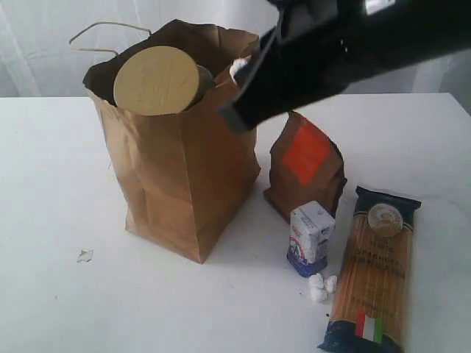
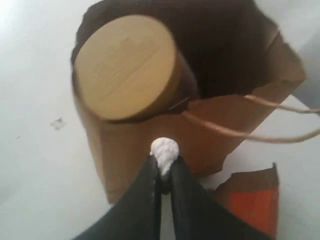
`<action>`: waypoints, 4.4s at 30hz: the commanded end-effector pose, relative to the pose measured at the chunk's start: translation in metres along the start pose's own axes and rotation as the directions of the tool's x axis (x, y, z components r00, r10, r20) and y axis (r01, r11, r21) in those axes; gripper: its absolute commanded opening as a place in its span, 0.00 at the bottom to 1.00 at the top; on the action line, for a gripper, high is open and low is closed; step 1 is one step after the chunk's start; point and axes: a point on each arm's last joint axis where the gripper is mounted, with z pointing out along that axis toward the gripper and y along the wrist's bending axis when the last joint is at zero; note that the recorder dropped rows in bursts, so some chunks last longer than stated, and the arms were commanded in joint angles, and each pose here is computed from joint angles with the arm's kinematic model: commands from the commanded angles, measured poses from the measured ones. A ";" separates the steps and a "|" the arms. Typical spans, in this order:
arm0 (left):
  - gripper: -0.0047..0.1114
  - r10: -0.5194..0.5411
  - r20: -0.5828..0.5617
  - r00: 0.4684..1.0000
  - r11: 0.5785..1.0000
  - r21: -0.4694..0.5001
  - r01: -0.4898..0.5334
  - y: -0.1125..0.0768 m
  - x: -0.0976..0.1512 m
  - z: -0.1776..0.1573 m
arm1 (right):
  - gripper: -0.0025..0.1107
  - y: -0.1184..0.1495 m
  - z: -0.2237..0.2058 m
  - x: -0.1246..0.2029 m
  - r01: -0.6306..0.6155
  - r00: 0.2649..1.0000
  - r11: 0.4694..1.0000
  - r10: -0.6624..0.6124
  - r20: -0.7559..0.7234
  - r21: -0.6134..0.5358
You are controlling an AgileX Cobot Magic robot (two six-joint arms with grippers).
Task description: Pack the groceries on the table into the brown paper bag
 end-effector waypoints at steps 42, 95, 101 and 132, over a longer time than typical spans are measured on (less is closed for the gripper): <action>0.04 -0.001 0.001 1.000 1.000 -0.002 0.001 0.000 0.001 0.000 | 0.42 -0.058 -0.011 -0.062 -0.052 0.995 0.962 0.074 -0.073 0.270; 0.04 -0.001 0.001 1.000 1.000 -0.002 0.001 0.000 0.001 0.000 | 0.36 0.014 0.131 0.208 -0.171 0.755 0.985 0.140 -0.641 0.013; 0.04 -0.001 0.001 1.000 1.000 -0.002 0.001 0.000 0.001 0.000 | 0.36 0.008 0.133 0.206 -0.178 0.777 0.984 0.158 -0.610 0.029; 0.04 -0.001 0.001 1.000 1.000 -0.002 0.001 0.000 0.001 0.000 | 0.02 0.014 0.141 0.218 -0.207 0.729 0.978 0.161 -0.666 0.010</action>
